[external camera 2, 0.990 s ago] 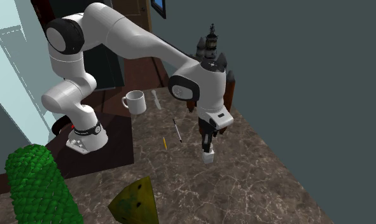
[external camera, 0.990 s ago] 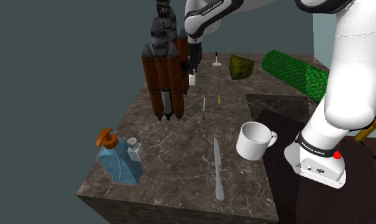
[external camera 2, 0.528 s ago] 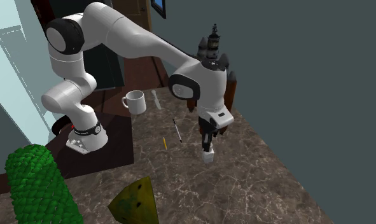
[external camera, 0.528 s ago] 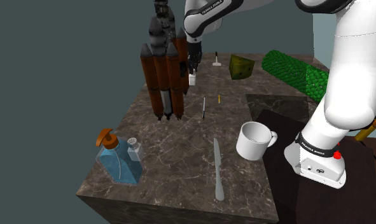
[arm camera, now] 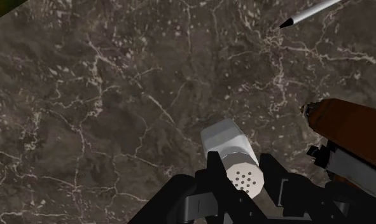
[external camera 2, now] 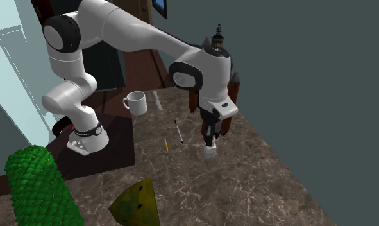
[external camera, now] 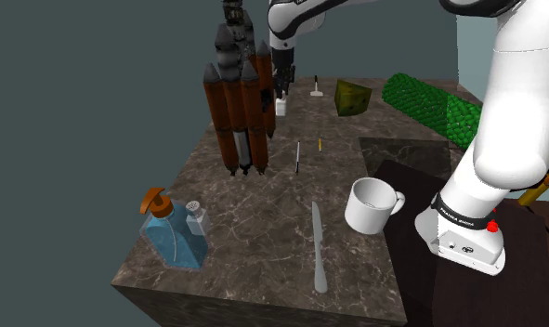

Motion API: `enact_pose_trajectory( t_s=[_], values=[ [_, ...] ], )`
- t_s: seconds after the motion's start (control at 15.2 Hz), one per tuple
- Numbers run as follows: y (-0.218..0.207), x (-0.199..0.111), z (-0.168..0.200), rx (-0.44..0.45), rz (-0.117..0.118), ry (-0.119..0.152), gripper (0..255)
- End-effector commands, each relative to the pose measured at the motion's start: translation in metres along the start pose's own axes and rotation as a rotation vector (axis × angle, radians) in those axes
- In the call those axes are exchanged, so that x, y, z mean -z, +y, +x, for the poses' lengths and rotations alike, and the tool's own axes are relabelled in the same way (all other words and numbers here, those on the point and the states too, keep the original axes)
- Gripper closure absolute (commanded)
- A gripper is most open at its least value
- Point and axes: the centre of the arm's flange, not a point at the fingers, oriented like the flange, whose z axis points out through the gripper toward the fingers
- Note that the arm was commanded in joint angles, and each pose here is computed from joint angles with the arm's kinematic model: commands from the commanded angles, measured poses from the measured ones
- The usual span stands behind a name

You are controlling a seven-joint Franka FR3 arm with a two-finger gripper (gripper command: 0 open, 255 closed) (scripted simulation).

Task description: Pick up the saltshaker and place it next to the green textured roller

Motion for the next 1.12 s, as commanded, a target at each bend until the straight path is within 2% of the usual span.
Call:
enact_pose_trajectory(
  t_s=[0.0, 1.06],
  values=[
    [0.0, 0.011, 0.0, 0.0, 0.0, 0.0, 255],
    [-0.001, 0.096, 0.001, 0.0, 0.0, 0.0, 255]
  ],
)
